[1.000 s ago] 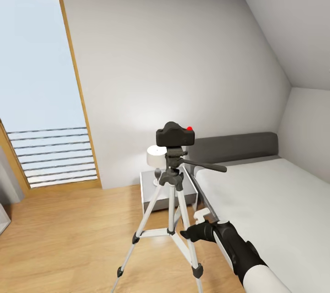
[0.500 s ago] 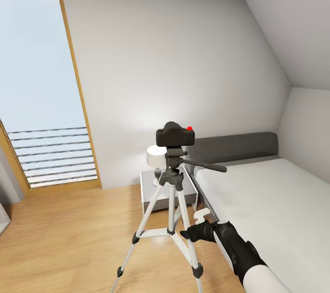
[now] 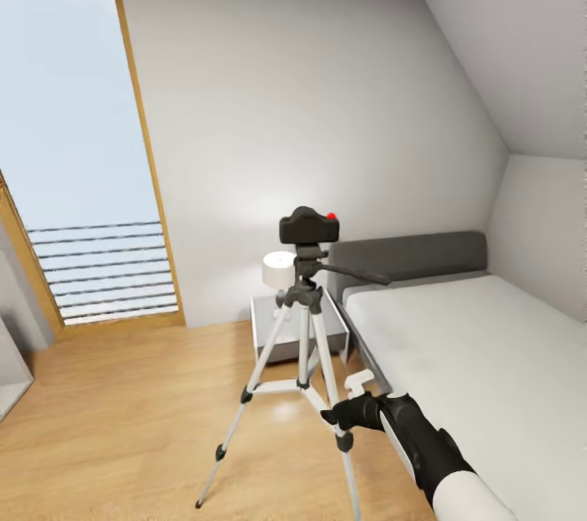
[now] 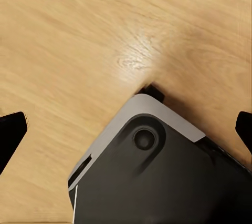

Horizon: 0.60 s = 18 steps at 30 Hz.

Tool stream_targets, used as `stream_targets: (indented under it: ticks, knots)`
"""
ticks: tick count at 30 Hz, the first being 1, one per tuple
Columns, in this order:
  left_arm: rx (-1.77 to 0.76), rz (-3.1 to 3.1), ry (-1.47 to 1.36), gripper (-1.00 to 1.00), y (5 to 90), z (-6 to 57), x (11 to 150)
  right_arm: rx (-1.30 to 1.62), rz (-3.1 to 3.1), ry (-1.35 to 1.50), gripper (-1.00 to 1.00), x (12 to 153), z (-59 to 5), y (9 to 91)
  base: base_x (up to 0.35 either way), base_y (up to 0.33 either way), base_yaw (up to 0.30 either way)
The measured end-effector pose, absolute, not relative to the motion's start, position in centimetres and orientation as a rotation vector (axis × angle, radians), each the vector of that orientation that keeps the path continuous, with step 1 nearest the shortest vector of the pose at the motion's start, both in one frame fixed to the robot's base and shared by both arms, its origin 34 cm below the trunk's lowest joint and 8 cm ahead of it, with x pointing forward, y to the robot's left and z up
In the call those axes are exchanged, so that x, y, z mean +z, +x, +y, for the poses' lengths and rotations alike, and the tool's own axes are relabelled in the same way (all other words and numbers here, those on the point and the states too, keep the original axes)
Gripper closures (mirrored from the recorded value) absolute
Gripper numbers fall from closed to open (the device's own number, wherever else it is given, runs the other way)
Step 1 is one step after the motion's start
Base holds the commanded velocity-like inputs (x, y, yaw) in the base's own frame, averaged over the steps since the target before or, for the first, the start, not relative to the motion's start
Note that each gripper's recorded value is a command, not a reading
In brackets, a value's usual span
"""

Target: Attach the digital camera to the camera tripod in the bedroom.

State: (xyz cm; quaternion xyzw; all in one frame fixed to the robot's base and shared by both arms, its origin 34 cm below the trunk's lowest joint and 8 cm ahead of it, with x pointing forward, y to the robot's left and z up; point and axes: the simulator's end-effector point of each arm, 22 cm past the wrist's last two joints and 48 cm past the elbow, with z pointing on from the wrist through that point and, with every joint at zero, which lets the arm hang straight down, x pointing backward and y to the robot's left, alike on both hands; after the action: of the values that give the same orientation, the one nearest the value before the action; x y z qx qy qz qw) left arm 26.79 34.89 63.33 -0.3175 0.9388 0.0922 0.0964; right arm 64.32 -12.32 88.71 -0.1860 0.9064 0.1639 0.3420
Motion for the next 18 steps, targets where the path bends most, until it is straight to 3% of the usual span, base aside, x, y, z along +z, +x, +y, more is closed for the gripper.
stream_targets:
  ticks: [18]
  knots:
    - [0.273, 2.782, -0.939, -1.00, 26.80, 34.89, 63.33, 0.417, 2.358, -0.484, -1.00, 88.66, -12.48, 64.37, -0.343, 0.000, 0.000]
